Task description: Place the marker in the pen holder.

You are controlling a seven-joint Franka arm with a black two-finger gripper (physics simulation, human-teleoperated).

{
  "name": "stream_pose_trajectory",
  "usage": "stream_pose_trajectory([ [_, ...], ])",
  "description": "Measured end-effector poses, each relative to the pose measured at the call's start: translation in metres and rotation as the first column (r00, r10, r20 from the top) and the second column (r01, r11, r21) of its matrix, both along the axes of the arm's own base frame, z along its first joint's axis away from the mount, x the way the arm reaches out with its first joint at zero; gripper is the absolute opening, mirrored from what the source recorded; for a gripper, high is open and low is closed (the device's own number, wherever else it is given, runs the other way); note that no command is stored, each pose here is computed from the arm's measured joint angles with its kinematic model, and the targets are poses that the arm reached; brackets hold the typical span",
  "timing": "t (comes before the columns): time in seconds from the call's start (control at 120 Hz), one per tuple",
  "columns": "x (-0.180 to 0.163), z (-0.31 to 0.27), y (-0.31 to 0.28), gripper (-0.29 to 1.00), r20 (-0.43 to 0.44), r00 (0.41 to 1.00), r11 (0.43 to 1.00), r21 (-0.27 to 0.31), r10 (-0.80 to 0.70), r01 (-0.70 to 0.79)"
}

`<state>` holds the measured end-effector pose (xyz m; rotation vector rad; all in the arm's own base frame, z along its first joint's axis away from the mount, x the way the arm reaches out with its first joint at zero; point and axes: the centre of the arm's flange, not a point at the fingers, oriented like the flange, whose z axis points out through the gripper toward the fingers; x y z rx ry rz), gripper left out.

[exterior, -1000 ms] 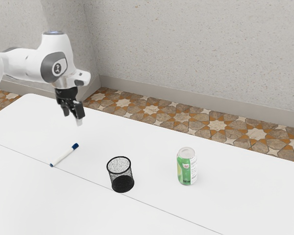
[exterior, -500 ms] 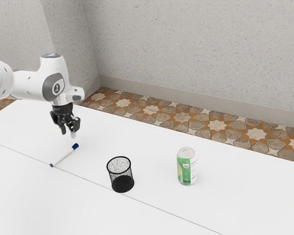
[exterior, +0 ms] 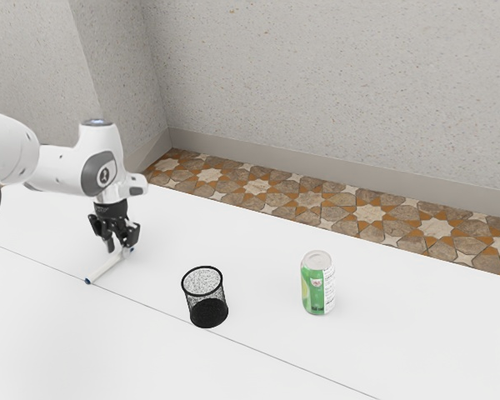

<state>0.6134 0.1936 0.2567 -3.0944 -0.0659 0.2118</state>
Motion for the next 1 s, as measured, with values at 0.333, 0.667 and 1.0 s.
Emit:
stream_pose_trajectory([
  [0.333, 0.002, -0.012, -0.001, 0.19, 0.002, 1.000, 1.000, 0.020, -0.017, 0.017],
  [0.667, -0.003, 0.035, -0.008, -0.05, 0.064, 0.998, 0.999, 0.043, -0.029, 0.026],
  [1.0, -0.023, 0.176, -0.130, -0.08, 0.257, 0.947, 0.981, 0.069, -0.195, 0.184],
])
